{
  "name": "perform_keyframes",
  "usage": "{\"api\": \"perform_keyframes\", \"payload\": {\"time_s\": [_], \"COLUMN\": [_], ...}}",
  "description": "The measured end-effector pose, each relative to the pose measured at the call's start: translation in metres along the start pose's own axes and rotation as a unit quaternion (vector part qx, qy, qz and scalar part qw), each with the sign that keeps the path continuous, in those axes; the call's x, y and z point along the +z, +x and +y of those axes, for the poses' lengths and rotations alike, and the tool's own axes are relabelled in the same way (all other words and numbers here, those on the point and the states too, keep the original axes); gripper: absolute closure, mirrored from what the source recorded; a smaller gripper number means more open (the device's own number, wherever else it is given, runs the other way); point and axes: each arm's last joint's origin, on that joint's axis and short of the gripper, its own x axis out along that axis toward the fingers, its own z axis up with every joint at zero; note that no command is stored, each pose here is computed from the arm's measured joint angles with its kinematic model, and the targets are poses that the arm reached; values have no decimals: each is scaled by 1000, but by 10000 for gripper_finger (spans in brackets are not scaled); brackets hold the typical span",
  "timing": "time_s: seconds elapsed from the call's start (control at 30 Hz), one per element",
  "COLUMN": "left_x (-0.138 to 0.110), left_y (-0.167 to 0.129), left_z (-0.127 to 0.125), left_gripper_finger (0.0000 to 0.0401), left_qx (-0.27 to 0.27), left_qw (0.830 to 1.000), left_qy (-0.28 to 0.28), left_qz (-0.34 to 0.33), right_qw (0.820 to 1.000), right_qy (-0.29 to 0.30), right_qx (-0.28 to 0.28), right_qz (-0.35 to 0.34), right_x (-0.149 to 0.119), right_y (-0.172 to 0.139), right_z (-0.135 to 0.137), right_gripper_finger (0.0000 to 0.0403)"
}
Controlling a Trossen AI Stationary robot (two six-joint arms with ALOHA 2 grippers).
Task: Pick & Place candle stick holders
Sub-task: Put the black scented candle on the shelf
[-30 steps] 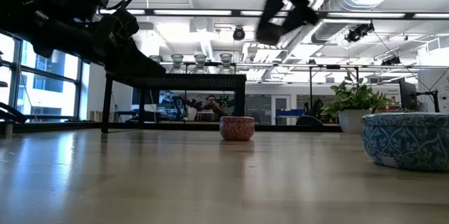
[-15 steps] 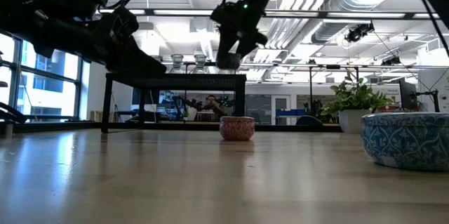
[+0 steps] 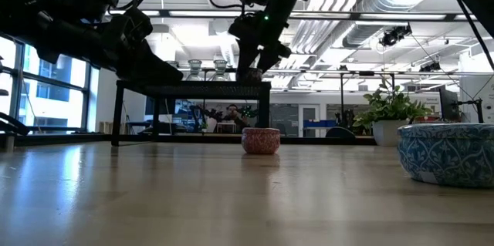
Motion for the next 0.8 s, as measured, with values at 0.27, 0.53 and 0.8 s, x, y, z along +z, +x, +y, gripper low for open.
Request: {"api": "perform_keyframes", "payload": {"time_s": [0.27,0.53,0.8], "left_x": [0,0,0], "left_y": [0,0,0], "left_z": [0,0,0], "left_gripper_finger": [396,396,396], "left_qx": [0,-1,-1], "left_qw": [1000,1000,1000], "left_qy": [0,0,0], "left_qz": [0,0,0], "right_qw": [1000,1000,1000], "right_qy": [-4,-18,-25], "right_qx": [-1,0,-1], "right_qz": [0,-4,-7], "right_x": [0,1,2], "right_y": [4,4,4], "right_z": [-2,-2,-2], "right_gripper_finger": [113,90,80]}}
